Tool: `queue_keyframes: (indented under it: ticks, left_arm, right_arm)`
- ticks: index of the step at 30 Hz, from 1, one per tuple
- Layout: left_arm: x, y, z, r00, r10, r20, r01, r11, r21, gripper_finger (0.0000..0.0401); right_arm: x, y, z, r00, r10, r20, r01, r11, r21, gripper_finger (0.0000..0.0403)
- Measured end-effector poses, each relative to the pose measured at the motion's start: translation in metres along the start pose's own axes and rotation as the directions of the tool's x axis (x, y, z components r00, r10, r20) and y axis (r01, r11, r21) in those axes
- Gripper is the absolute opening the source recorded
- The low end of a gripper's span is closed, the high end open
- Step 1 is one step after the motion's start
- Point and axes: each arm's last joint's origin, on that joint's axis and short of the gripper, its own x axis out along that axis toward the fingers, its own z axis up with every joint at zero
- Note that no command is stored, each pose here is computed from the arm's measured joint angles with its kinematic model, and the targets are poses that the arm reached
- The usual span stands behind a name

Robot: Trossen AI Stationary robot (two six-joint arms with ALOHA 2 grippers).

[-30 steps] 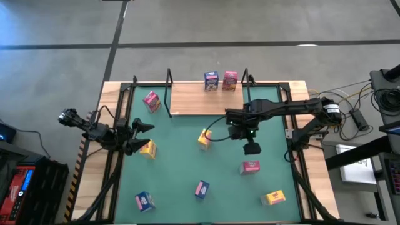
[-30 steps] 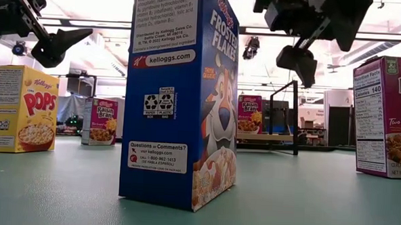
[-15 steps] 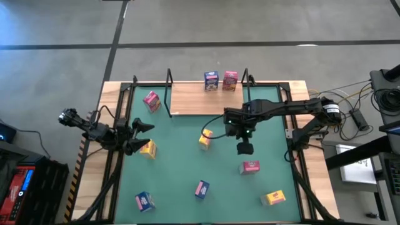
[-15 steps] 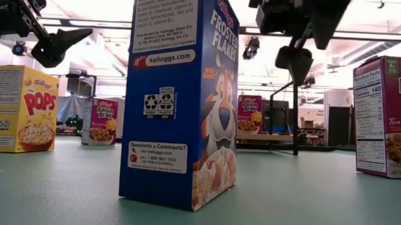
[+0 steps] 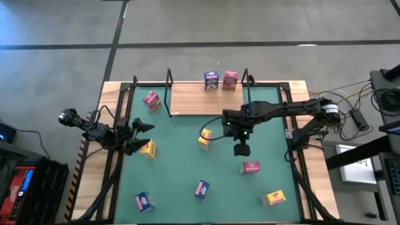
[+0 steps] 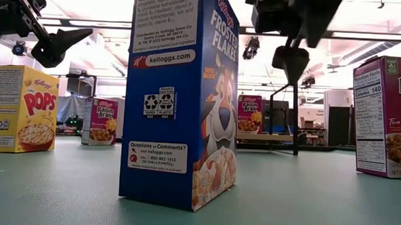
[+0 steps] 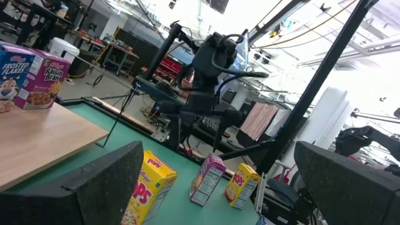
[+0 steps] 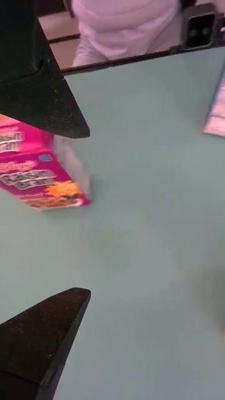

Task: Stack cereal on shelf
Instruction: Put the right pink cereal box on the shelf aligned with the other pink cereal box

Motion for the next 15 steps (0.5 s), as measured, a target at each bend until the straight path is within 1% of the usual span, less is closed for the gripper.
queue_keyframes:
  ticks: [1, 4, 7, 11, 15]
  left_arm:
    - [0.000, 0.000, 0.000, 1.000, 0.000, 0.000, 0.000, 1.000, 0.000, 0.0398]
    - [0.000, 0.000, 0.000, 1.000, 0.000, 0.000, 0.000, 1.000, 0.000, 0.0398]
    - [0.000, 0.000, 0.000, 1.000, 0.000, 0.000, 0.000, 1.000, 0.000, 0.0398]
    - [0.000, 0.000, 0.000, 1.000, 0.000, 0.000, 0.000, 1.000, 0.000, 0.0398]
    - [0.000, 0.000, 0.000, 1.000, 0.000, 0.000, 0.000, 1.000, 0.000, 0.0398]
  right_arm:
    - [0.000, 0.002, -0.002, 1.000, -0.006, -0.019, 0.006, 1.000, -0.008, 0.0400]
    - [-0.001, 0.012, -0.012, 0.994, -0.087, -0.067, 0.084, 0.995, -0.050, 0.0400]
    - [-0.005, 0.026, -0.019, 0.987, -0.150, -0.058, 0.146, 0.986, -0.077, 0.0400]
    - [-0.005, 0.047, -0.028, 0.982, -0.186, -0.040, 0.182, 0.978, -0.098, 0.0400]
    - [0.002, 0.064, -0.037, 0.979, -0.194, -0.060, 0.189, 0.978, -0.084, 0.0400]
